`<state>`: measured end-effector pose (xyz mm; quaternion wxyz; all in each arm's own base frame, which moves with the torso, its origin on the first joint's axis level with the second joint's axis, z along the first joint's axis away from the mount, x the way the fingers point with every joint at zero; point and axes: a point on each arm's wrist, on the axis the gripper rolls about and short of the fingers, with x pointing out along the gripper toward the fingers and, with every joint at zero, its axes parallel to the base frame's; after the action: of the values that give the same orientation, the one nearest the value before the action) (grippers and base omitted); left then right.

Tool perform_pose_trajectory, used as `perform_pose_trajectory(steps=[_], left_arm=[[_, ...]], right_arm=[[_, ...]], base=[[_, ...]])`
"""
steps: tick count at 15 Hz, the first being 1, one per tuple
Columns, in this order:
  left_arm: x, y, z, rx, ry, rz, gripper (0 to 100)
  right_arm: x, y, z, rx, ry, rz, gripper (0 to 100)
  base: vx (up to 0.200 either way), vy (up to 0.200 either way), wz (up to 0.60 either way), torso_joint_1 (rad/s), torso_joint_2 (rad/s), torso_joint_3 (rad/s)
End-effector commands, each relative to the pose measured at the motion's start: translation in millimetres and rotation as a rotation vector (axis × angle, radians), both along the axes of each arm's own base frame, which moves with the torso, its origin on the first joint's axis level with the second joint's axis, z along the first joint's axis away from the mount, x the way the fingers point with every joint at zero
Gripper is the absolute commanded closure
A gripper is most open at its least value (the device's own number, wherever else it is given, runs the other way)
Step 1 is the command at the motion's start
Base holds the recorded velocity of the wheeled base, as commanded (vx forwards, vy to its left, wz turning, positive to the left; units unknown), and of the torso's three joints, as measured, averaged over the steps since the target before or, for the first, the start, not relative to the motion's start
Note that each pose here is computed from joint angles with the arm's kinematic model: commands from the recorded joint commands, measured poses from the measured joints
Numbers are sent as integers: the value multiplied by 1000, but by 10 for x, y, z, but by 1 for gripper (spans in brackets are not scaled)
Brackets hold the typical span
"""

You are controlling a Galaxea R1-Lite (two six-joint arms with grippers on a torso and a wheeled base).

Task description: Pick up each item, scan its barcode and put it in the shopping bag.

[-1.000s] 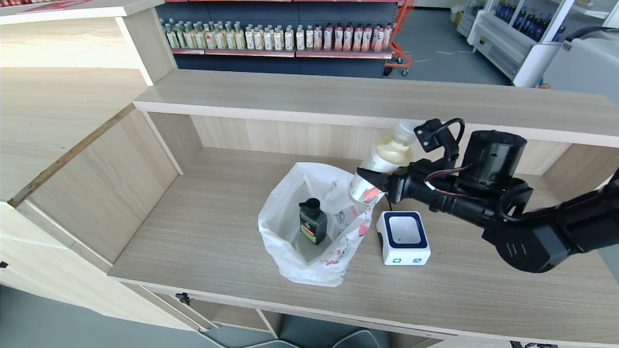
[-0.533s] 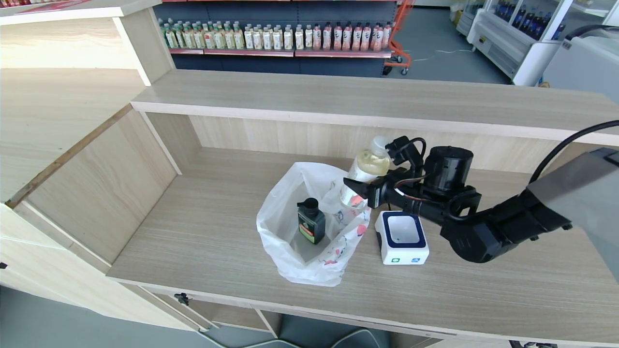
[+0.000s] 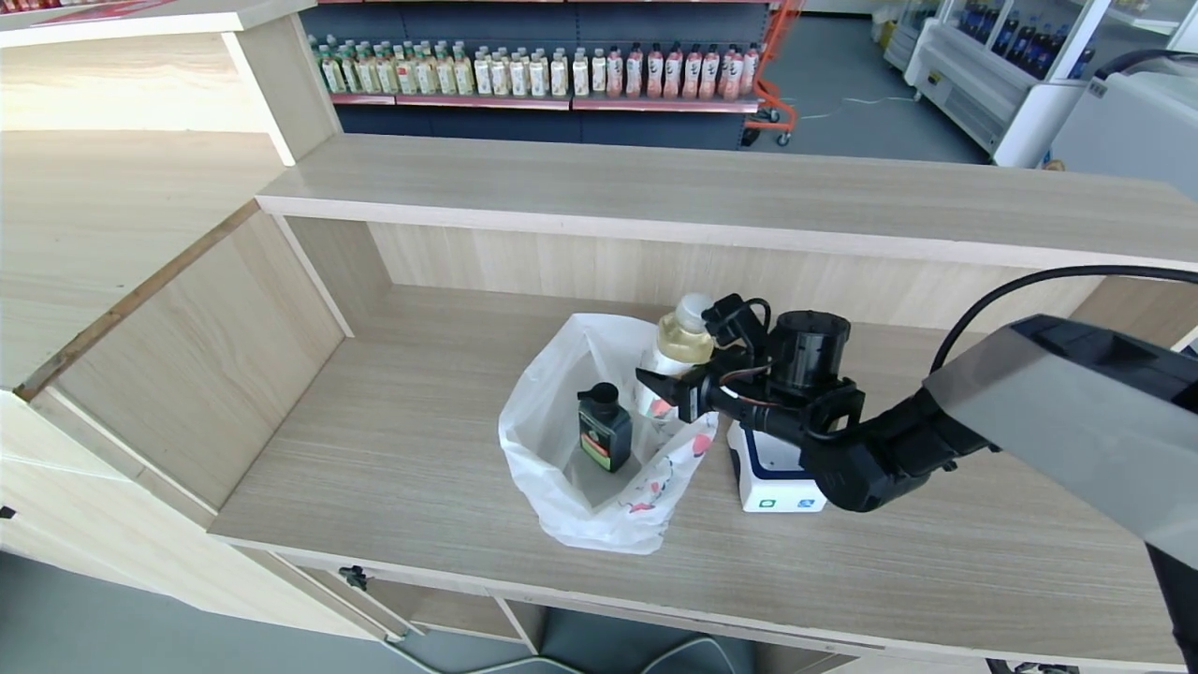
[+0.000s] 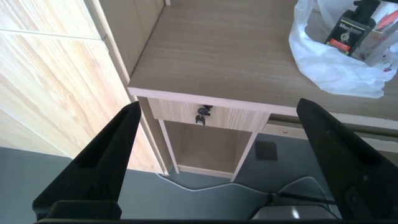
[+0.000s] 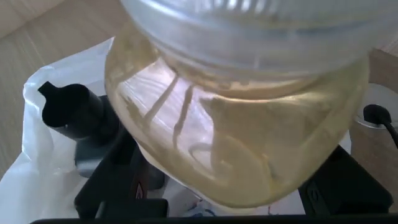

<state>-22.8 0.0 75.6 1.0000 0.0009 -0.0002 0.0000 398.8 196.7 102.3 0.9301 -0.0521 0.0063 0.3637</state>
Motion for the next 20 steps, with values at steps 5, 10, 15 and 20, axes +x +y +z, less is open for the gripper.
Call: perform_pose_trajectory(steps=[5, 10, 15, 20], left_arm=[[0, 0, 3, 0, 0, 0, 0], [1, 0, -1, 0, 2, 0, 0], [1, 0, -1, 0, 2, 0, 0], [0, 0, 3, 0, 0, 0, 0]], right_arm=[[46, 67, -256, -40, 29, 9, 100], [108, 51, -389, -74, -16, 5, 100], [110, 53, -406, -76, -18, 8, 0], [93, 46, -66, -24, -84, 41, 0]], base=[[0, 0, 0, 0, 0, 0], [0, 0, 0, 0, 0, 0], [0, 0, 0, 0, 0, 0], [0, 0, 0, 0, 0, 0]])
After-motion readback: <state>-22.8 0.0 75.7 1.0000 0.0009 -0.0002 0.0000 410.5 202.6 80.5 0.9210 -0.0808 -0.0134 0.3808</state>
